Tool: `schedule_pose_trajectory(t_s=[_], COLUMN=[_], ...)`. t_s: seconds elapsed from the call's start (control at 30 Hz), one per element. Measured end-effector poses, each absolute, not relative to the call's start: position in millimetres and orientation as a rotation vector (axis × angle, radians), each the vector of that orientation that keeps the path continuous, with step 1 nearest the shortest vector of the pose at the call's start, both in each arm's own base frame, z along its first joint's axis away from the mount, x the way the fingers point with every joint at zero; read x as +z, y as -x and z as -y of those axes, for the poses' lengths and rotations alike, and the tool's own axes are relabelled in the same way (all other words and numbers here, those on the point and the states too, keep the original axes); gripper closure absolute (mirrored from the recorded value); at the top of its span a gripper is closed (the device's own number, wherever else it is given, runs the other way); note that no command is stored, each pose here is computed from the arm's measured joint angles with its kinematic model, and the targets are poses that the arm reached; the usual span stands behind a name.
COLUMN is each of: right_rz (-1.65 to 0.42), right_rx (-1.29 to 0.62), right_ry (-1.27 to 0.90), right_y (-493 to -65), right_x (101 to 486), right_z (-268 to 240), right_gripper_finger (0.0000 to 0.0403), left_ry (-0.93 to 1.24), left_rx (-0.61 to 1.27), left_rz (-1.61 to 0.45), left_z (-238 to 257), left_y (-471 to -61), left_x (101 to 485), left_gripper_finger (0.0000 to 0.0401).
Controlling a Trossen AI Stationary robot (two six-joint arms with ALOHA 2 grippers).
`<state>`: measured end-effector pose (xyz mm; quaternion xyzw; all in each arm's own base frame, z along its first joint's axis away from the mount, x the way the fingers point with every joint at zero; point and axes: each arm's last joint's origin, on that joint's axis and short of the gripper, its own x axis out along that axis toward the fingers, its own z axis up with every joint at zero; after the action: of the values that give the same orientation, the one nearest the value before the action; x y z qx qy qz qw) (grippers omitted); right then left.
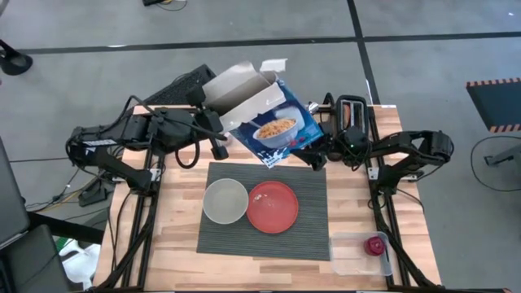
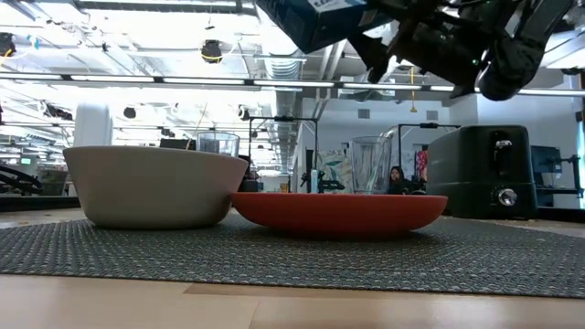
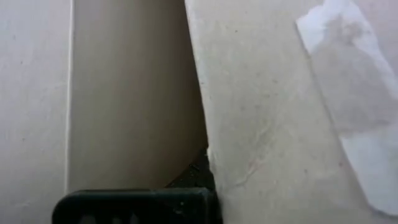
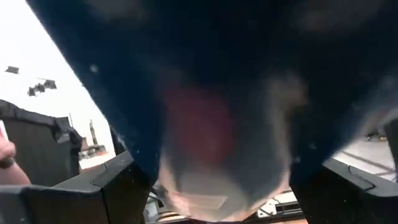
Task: Arrange a breakfast setting
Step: Pour the cereal from the cereal box into the bowl
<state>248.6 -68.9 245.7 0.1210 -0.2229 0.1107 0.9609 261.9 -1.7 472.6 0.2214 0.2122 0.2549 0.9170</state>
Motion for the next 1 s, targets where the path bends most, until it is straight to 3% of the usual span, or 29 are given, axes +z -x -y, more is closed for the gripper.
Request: schedule_pose_trajectory(t_s=[0.57, 0.87, 1.0], right_rz=[0.518, 0.509, 0.509], right_rx=[0.214, 0.222, 0.224], right_ry=[-0.091, -0.084, -0.088], right_y=[-254, -255, -255], right_x=[260, 260, 260], right_z=[68, 68, 68], right_gripper_finger=[0.0046, 0.0123, 0.0125], left_ry=[-0.377, -0.371, -0.369], left_rx=[0.425, 0.386, 0.382], left_rz=[-0.405, -0.405, -0.405], left_z=[4, 5, 5], left_y=[-263, -262, -262], left_x=[473, 473, 472], left_gripper_finger=[0.0401, 0.0401, 0.0401])
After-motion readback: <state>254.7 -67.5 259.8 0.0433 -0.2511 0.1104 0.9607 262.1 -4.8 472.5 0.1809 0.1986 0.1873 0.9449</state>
